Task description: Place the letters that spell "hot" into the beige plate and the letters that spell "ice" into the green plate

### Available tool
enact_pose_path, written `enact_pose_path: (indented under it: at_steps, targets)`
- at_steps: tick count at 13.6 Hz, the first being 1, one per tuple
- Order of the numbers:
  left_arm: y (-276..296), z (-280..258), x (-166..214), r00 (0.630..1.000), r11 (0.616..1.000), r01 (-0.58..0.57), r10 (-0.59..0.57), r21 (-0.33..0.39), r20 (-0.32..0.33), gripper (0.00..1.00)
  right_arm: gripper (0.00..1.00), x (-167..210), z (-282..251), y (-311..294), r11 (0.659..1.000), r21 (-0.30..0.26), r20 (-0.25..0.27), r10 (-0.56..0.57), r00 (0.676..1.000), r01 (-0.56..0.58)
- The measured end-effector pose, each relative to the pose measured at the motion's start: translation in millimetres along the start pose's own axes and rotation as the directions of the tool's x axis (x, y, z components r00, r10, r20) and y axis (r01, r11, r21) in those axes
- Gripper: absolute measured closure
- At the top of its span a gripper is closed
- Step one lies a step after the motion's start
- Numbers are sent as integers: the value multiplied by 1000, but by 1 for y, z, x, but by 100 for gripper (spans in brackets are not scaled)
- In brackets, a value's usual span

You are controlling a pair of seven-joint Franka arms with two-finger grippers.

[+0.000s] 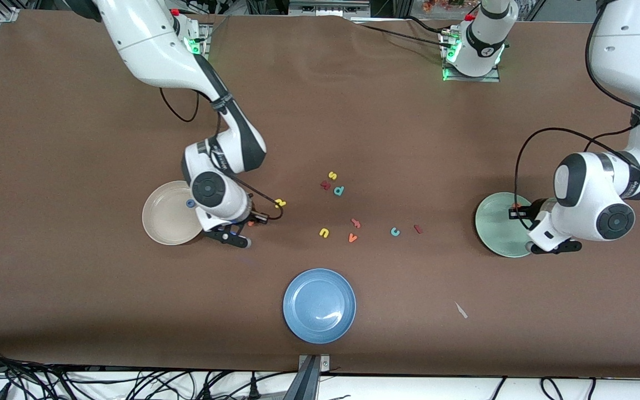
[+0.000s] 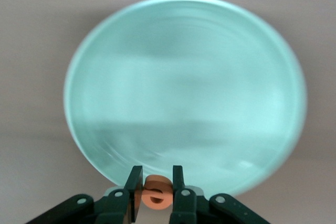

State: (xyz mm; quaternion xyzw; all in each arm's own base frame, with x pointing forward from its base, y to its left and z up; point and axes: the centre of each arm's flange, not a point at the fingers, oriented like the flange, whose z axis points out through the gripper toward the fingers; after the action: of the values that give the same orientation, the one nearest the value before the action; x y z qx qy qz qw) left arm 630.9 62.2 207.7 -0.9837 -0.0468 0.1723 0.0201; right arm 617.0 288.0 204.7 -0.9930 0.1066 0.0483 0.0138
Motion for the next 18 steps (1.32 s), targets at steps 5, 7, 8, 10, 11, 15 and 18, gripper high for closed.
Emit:
enact_pose_path:
  at_steps: [5, 7, 8, 10, 11, 15, 18]
  targets:
    - [-2, 25, 9, 1000, 1000, -8, 8, 6, 2, 65, 81, 20, -33, 133, 984, 12, 31, -177, 984, 177]
    - [1, 14, 13, 1000, 1000, -10, 10, 4, -22, 46, 81, 15, -35, 154, 981, 15, 43, -194, 980, 194]
    - [8, 4, 14, 999, 1000, -4, 4, -1, -39, 37, 80, 11, -34, 155, 981, 14, 50, -196, 979, 196]
    - [41, -17, 12, 995, 996, 79, -81, -38, -64, 17, 65, 6, -29, 152, 980, 14, 59, -200, 978, 199]
    - [64, -27, 8, 986, 987, 147, -152, -72, -65, 7, 54, 5, -28, 150, 980, 15, 61, -198, 978, 197]
    - [148, -47, -6, 915, 909, 391, -401, -144, -47, 0, 29, -7, -27, 126, 990, 16, 63, -144, 988, 143]
    - [194, -41, -8, 854, 847, 498, -516, -187, -68, 0, 29, -36, -26, 74, 998, 2, 60, -70, 996, 70]
